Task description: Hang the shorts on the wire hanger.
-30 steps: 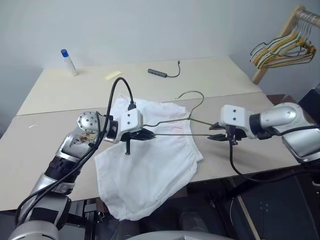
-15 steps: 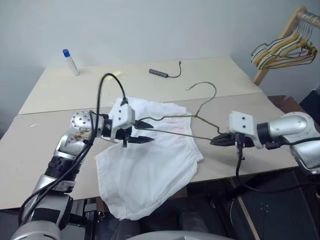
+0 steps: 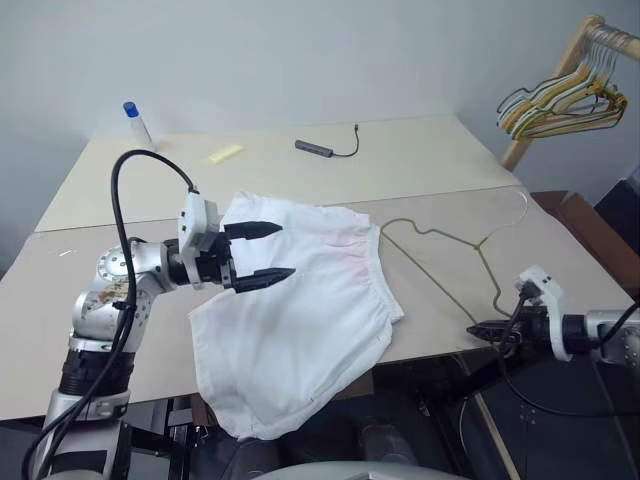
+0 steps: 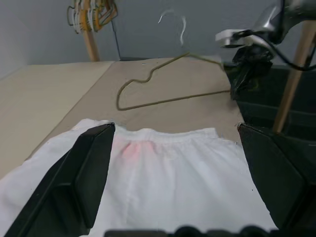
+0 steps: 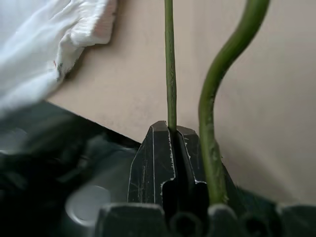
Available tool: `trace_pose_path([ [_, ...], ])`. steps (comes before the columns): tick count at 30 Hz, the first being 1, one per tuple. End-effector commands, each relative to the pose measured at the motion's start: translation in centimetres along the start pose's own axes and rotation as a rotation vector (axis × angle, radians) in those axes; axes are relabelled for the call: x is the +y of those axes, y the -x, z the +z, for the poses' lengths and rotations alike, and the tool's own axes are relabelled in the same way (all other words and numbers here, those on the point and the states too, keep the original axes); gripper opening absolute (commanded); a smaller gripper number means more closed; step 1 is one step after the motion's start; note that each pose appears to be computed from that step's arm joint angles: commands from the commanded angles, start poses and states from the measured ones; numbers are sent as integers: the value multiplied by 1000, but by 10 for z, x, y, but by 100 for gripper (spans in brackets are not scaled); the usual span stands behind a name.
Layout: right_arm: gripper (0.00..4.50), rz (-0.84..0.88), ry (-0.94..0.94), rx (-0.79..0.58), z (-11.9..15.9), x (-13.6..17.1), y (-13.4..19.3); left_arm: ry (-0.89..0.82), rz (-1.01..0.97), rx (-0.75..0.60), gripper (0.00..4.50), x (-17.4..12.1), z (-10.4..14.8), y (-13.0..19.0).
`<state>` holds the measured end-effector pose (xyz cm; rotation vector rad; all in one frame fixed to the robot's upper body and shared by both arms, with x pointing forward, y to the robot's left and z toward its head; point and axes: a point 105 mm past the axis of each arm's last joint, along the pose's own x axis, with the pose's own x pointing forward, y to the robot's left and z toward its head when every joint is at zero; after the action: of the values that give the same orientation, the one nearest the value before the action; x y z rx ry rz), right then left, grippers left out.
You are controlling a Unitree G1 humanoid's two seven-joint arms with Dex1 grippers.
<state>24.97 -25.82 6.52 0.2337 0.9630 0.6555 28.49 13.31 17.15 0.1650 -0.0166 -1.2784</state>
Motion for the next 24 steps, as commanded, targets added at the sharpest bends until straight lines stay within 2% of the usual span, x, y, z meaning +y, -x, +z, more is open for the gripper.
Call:
trace_pose_path([
  [1,0,19,-57,13,11,4,-4,-35,0,-7,432,-2,10,0],
  [11,0,61,-94,69,16,6,-17,-43,-33,12,432,-8,11,0],
  [18,0,14,-158,27,15,-7,-3,-44,-27,13,432,-8,12,1],
  [24,0,25,-133,61,9,-3,-3,-40,-26,16,432,-9,11,2],
])
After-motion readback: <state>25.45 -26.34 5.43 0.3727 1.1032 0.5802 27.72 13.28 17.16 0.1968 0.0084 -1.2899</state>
